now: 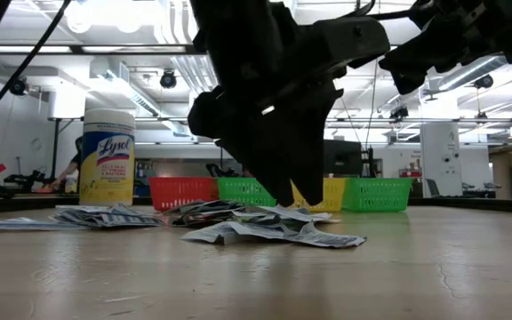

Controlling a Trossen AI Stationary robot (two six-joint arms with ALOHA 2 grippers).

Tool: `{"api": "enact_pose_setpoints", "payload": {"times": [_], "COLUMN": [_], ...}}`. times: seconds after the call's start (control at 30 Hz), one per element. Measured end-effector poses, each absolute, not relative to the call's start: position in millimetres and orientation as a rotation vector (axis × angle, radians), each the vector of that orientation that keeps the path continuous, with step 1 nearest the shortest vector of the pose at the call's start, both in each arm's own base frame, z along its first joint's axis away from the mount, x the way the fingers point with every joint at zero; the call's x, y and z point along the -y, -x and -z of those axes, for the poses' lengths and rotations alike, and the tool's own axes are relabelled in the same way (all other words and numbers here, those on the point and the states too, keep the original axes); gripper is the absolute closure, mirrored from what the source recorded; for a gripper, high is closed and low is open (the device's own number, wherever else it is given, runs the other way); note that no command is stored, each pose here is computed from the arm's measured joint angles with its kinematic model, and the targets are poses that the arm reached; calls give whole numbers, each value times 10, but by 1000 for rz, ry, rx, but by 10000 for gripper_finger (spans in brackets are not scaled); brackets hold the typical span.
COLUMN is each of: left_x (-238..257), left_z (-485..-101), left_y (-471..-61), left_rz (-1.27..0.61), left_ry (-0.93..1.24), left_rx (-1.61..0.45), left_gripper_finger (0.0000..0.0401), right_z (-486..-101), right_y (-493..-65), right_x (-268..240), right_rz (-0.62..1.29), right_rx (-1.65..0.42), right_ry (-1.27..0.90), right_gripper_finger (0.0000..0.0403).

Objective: Pick & Place First Aid Supplies
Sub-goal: Put the alcohol pad into the yellow bin

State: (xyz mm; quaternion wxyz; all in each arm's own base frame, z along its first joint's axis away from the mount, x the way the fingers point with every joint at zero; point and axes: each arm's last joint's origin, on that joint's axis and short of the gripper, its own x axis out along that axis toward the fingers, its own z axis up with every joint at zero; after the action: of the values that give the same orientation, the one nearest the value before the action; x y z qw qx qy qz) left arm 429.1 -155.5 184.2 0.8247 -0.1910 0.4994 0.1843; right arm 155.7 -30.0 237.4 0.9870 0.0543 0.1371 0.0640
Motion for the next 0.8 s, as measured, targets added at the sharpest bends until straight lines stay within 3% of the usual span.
{"api": "enact_pose_setpoints", "payload": {"times": [0.8], "left_x": [1587], "left_z": [-1573], "left_y": [-4357], "left_rz": [-379], "left_ry": [390], "left_rx": [-1101], "left_gripper_finger": [240], "right_z": [-2374], "right_y": [-1557], "right_x": [300], "right_rz": [-128], "right_rx": [-275], "right_ry": [-111], "right_gripper_finger": [318]}}
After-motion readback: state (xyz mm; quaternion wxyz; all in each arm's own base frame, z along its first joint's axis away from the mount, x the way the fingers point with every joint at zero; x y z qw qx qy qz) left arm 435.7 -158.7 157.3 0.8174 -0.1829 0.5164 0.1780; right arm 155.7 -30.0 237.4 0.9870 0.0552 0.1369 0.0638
